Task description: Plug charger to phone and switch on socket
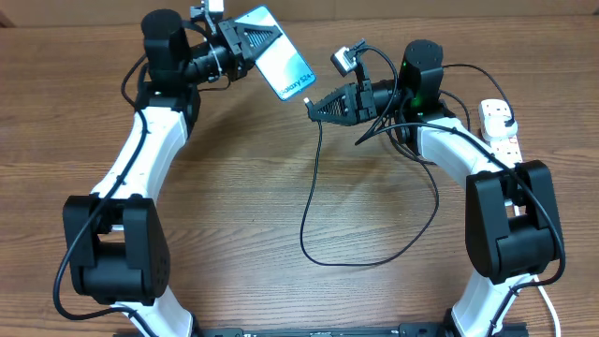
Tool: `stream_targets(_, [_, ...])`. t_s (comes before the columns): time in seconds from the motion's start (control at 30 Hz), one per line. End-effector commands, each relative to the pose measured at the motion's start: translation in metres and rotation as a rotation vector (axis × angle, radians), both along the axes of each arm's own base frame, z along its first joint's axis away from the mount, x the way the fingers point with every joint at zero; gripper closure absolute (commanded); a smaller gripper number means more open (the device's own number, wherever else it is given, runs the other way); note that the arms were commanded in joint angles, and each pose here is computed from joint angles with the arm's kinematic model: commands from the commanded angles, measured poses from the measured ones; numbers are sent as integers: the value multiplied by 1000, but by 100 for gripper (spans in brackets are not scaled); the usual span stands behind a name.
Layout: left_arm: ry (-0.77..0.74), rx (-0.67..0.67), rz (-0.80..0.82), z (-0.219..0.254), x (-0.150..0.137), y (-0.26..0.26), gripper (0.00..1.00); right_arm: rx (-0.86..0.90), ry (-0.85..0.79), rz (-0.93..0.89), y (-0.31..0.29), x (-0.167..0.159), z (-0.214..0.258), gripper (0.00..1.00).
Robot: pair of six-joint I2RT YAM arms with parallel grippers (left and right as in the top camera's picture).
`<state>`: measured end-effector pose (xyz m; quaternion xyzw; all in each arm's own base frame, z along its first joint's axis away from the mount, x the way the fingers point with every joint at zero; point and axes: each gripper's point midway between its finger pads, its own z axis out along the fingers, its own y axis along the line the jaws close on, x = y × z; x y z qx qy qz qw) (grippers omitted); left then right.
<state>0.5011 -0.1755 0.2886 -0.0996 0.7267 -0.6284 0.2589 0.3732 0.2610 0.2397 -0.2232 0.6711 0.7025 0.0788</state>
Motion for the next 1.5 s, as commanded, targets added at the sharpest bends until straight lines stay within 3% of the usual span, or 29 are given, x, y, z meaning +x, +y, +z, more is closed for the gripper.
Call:
stream_targets(0.0, [-6,-41,-37,15,-5,4,96,-8,36,34,0,-4,7,96])
stream_targets(0.27, [-51,-96,-68,37,-9,7,95,-9,47,15,1,-2,21,96])
stream_targets(1.47, [16,-133,-107,39,-15,27,95,76,101,-66,29,-4,59,96])
